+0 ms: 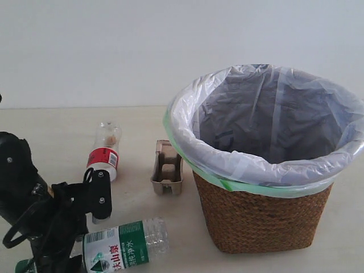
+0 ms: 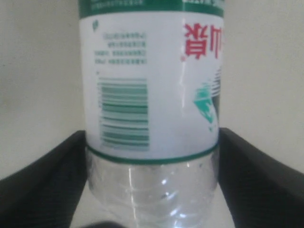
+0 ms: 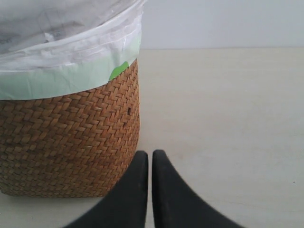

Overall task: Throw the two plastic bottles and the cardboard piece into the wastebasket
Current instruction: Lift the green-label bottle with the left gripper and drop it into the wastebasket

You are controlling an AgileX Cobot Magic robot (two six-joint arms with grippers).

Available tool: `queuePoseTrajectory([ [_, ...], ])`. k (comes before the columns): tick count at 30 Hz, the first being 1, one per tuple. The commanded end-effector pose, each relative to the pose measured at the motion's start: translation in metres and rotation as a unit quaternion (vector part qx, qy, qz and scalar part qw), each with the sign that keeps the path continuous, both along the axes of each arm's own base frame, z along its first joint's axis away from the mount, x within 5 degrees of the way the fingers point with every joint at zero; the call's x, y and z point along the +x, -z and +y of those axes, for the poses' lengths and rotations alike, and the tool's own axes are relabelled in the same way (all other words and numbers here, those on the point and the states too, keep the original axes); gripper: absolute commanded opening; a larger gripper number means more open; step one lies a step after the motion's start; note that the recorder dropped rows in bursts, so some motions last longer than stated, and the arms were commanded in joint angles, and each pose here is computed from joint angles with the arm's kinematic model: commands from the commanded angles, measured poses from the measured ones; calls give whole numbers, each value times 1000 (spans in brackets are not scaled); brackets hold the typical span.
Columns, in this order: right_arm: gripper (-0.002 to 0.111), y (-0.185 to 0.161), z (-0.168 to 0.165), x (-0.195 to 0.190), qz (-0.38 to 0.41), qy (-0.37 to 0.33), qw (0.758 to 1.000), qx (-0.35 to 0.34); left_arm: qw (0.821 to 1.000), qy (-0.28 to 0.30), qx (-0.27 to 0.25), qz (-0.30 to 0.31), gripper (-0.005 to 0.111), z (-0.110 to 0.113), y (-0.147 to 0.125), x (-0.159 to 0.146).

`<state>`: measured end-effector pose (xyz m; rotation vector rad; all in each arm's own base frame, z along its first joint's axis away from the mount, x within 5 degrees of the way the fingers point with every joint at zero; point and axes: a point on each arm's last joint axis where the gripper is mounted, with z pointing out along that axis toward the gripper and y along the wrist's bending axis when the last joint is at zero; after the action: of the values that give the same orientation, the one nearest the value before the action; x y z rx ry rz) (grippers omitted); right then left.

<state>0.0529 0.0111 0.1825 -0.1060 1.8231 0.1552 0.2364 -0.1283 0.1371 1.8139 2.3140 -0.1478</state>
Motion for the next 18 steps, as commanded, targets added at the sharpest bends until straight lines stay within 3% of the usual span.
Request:
queuePoseTrajectory([
  [1,0,-1,-1,0,-6,3,1000,-4,1000,-3,2,4,66,-5,11,3],
  [5,0,-1,-1,0,-6,3,1000,-4,1000,-3,5,10,65,-5,16,3],
  [8,0,-1,-1,0,-6,3,1000,-4,1000,-3,6,13,57,-5,17,3],
  [11,0,-1,-1,0,-6,3,1000,-4,1000,-7,6,16,40,-5,17,2],
  [13,0,-1,-1,0,-6,3,1000,-4,999,-20,11,40,13,-4,18,-2],
  [14,0,-1,-1,0,-6,3,1000,-4,998,-25,12,48,6,-4,17,-3],
  [16,0,-1,-1,0,-6,3,1000,-4,995,-57,7,86,4,-5,13,-7],
  [18,0,-1,-1,0,-6,3,1000,-4,986,-129,1,108,4,-7,-2,-8],
])
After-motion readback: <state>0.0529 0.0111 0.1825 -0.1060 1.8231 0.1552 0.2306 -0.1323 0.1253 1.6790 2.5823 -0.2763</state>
